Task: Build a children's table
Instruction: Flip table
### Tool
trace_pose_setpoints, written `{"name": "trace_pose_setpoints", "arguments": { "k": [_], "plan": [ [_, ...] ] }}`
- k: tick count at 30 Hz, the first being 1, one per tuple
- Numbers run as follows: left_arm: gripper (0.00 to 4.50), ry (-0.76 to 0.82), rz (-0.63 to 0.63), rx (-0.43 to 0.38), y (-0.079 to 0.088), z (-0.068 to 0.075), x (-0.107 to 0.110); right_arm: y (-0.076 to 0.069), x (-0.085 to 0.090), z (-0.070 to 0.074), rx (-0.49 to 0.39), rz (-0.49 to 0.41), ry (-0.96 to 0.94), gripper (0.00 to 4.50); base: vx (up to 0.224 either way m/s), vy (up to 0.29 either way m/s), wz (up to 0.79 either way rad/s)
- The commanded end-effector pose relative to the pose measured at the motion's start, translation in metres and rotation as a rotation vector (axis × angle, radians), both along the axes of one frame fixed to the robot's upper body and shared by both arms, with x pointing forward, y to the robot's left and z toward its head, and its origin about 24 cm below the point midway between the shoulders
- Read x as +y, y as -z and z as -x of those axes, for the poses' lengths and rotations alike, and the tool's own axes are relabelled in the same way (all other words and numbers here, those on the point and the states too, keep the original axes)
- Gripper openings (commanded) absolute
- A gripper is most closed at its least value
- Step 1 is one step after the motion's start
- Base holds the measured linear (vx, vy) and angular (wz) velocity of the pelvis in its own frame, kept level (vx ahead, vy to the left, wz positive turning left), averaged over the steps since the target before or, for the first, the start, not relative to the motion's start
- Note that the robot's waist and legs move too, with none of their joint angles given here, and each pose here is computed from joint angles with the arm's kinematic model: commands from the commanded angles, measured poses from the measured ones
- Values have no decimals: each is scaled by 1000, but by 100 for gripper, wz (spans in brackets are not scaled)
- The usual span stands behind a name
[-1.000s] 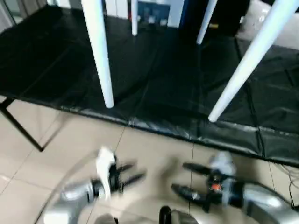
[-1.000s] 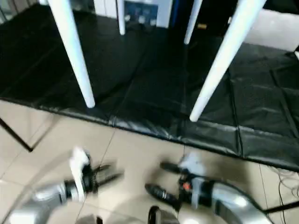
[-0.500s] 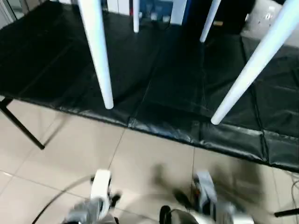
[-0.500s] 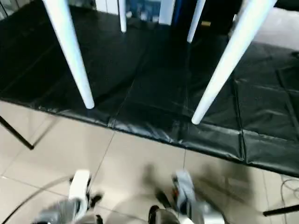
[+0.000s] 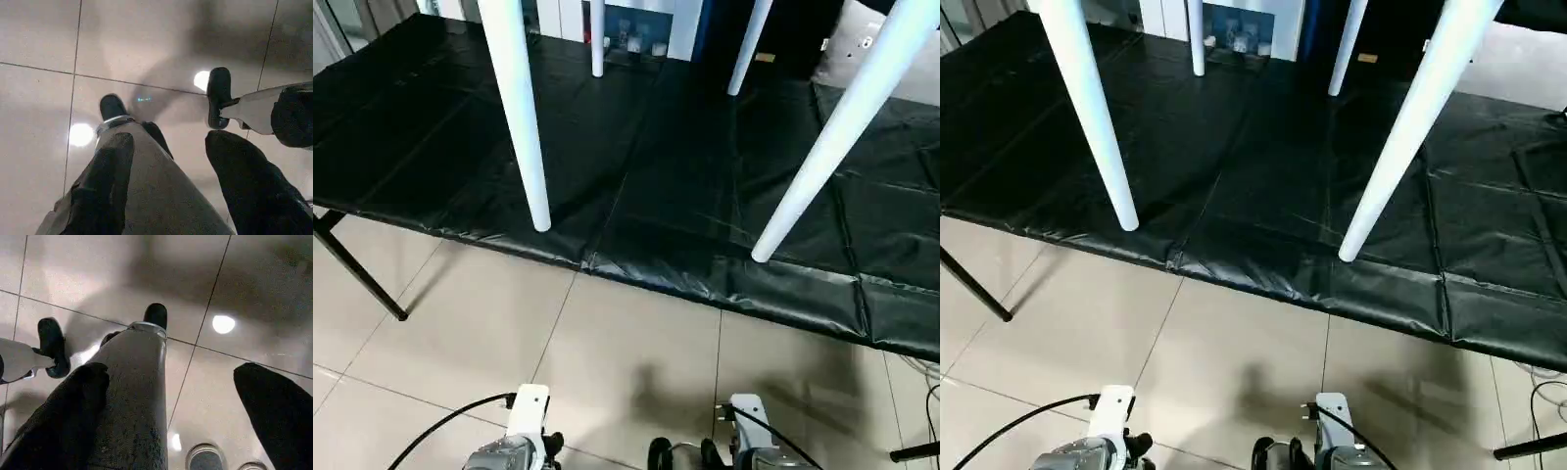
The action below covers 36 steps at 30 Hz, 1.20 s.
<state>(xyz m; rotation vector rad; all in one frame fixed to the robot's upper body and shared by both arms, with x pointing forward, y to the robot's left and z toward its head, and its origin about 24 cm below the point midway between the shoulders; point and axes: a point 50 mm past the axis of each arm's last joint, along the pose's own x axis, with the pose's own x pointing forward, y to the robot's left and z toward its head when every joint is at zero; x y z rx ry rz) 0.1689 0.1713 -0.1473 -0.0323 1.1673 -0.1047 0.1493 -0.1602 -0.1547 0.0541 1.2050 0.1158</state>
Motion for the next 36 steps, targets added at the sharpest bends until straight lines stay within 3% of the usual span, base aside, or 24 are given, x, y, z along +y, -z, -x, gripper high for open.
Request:
{"name": "trace_pose_setpoints", "arguments": {
  "k": [1,36],
  "plan": [
    [281,-8,1,36,4,9,-1,10,6,26,106,-7,-19,450,0,0,0],
    [281,-8,1,36,4,9,-1,10,6,26,106,-7,-19,450,0,0,0]
  ]
}}
